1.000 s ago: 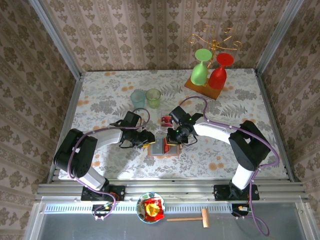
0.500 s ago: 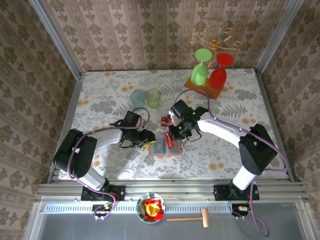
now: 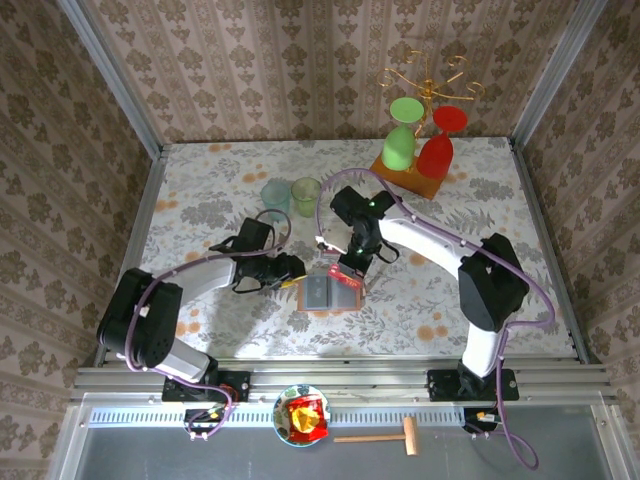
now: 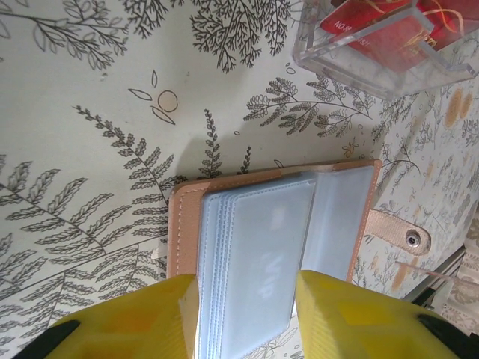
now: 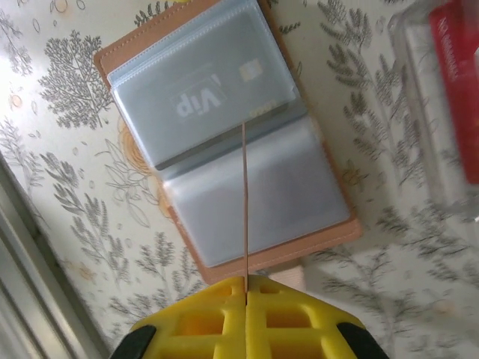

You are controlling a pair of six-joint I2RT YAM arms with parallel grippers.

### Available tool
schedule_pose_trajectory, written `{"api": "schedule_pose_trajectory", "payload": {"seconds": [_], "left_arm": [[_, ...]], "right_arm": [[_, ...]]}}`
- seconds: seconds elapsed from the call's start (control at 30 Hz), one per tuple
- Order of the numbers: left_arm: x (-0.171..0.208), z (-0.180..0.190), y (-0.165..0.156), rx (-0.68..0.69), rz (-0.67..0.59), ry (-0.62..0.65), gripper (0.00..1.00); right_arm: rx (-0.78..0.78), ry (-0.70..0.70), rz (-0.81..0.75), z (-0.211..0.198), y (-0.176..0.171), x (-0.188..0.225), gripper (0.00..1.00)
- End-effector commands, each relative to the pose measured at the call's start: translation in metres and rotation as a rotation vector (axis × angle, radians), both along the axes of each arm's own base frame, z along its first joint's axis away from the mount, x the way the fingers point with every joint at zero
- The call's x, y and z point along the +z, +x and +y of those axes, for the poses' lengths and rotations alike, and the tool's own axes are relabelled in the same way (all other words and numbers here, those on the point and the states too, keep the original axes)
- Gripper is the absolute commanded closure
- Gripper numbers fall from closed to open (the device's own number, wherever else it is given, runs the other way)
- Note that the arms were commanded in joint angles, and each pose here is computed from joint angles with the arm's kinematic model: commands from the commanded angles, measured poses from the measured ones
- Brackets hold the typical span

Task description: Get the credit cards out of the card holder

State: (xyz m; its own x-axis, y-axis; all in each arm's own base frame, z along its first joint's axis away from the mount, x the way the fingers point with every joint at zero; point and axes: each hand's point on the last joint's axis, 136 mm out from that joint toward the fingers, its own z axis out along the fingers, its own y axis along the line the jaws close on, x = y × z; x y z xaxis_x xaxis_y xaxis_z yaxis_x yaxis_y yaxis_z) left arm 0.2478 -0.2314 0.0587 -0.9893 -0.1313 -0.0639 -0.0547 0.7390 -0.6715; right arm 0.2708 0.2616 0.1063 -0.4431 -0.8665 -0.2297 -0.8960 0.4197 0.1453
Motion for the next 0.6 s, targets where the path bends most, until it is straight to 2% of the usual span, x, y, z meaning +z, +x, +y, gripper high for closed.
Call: {"api": "schedule_pose_trajectory", "payload": {"seconds": [0.0,0.57], "left_arm": [[0.017,0.003,0.007,-0.003,-0.047,0.001,0.61],[0.034,0.018,0.03,0.072,-0.076,-0.008,0.6]], "right_arm": [[0.18,-0.118,0.016,-0.019,-0.001,-0.003,1.0],[0.232,-0.137,-0.04,-0.02,0.069,0.014,1.0]]}}
